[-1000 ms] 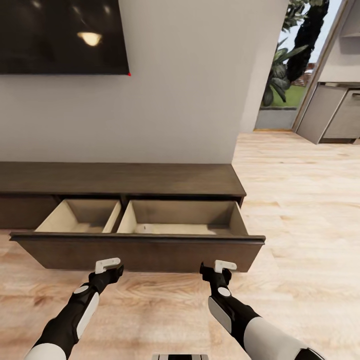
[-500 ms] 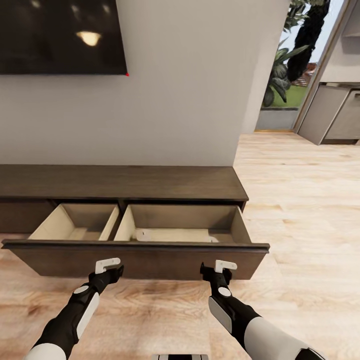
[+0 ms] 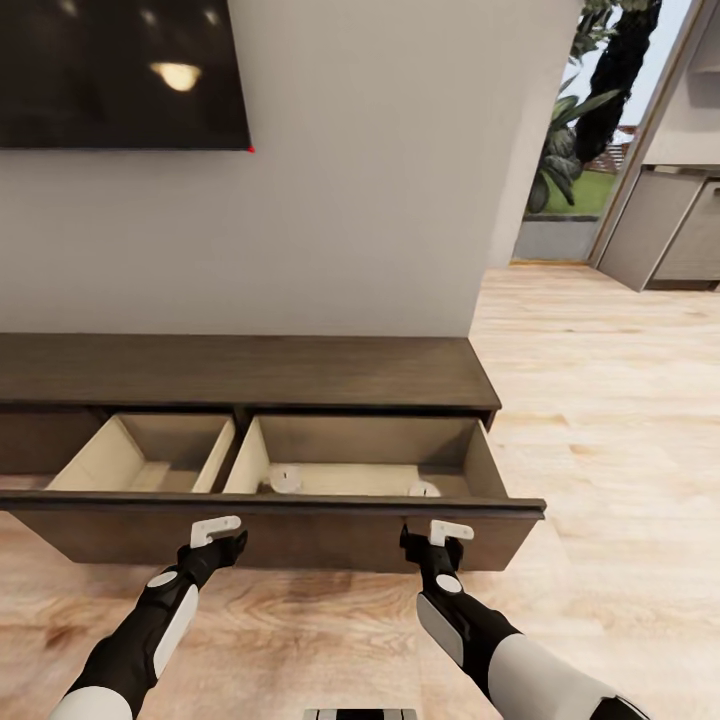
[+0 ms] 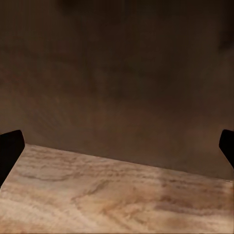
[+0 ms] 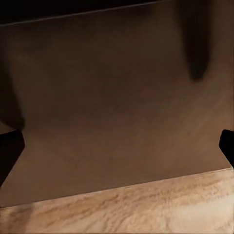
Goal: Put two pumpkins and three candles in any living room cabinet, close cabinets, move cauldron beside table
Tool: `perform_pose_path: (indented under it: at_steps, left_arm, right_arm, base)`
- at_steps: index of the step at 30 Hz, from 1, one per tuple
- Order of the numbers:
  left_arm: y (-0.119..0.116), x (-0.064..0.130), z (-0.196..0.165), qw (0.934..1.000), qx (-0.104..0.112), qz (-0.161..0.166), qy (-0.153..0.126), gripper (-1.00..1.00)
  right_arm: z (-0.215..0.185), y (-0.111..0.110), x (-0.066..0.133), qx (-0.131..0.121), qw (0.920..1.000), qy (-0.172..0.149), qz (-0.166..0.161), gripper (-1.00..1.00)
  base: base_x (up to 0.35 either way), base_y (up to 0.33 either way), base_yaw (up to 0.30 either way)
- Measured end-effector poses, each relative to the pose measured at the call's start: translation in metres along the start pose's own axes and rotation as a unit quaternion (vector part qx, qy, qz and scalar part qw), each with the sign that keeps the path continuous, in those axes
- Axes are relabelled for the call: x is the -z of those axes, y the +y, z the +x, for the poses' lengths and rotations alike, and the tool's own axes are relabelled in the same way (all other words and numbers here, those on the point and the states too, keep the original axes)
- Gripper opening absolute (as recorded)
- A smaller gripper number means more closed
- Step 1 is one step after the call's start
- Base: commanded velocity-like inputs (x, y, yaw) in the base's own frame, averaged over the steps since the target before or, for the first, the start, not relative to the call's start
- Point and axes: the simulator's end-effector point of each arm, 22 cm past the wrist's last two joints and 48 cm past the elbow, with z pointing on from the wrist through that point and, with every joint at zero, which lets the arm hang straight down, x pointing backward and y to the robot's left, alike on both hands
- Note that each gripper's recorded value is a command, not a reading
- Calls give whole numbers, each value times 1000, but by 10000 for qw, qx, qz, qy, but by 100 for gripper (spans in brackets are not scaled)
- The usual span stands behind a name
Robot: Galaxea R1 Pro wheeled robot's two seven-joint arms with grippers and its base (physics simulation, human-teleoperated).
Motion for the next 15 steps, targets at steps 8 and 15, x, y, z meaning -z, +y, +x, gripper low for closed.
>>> perform_pose_path:
  at_steps: [8,15]
  left_arm:
    - [1,0,0,10000,3,-4,-1,100]
    - [1,0,0,10000,1,-7,-2,100]
  right_arm:
    - [0,0,0,4,10000,-6,-2,100]
    - [0,0,0,7,10000,0,-4,100]
  base:
    - [232,0,0]
    - [119,0,0]
